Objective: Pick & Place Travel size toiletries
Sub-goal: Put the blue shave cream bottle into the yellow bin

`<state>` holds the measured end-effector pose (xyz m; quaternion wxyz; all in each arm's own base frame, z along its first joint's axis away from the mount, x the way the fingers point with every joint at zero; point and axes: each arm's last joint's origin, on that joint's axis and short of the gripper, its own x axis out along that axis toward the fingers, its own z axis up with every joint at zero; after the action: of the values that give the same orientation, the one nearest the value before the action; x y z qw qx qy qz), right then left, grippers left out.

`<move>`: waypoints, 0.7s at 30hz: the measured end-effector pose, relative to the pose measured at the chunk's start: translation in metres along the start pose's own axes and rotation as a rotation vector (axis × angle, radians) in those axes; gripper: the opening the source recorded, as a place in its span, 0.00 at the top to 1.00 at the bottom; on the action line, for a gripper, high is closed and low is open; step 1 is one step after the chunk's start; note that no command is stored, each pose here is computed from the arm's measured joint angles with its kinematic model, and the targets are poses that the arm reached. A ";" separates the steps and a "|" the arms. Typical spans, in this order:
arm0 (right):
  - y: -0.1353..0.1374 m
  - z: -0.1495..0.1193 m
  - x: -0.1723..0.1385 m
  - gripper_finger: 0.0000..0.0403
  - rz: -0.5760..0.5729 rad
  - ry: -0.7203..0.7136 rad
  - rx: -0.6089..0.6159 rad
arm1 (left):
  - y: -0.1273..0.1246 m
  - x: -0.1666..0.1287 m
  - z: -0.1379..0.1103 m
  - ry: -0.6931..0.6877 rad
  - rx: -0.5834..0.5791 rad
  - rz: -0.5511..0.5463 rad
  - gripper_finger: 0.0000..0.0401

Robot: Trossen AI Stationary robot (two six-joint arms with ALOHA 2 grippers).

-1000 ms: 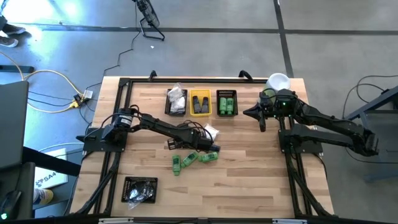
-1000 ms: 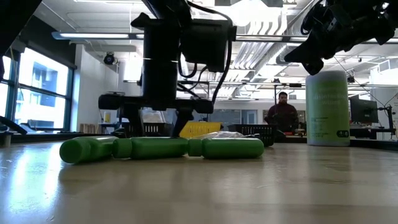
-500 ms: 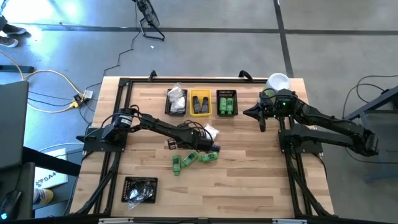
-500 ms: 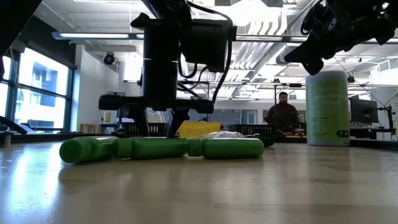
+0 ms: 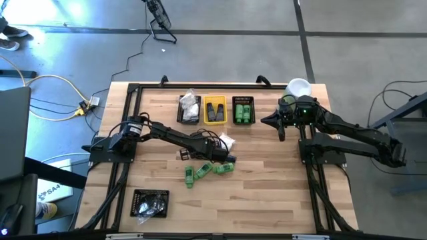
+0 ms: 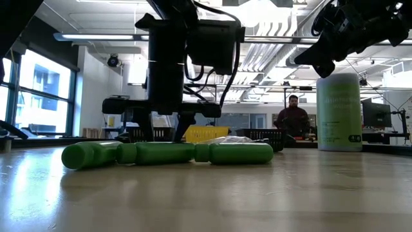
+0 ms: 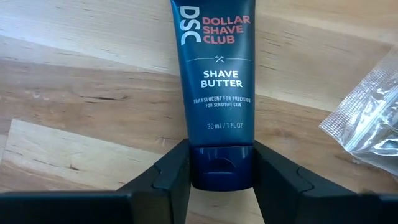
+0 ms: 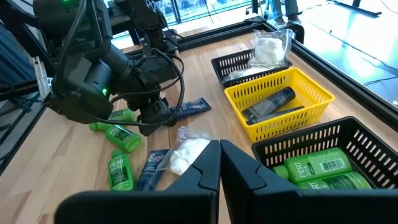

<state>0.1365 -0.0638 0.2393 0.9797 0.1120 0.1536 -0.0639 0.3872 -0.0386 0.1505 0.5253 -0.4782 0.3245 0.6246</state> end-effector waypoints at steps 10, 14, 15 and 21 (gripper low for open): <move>0.000 0.000 0.000 0.99 0.000 0.000 0.000 | 0.001 -0.015 0.003 -0.014 0.081 0.048 0.69; 0.000 0.000 0.000 0.99 0.000 0.000 -0.011 | 0.001 -0.023 0.007 -0.028 0.108 0.079 0.69; 0.000 0.000 0.000 0.99 -0.001 0.000 -0.014 | -0.001 -0.026 0.007 -0.026 0.106 0.072 0.68; 0.000 0.000 0.000 0.99 -0.001 0.001 -0.016 | -0.014 -0.057 0.011 -0.009 0.179 0.008 0.68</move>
<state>0.1365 -0.0638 0.2391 0.9805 0.1041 0.1546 -0.0629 0.3975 -0.0449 0.2087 0.5649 -0.4253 0.3784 0.5974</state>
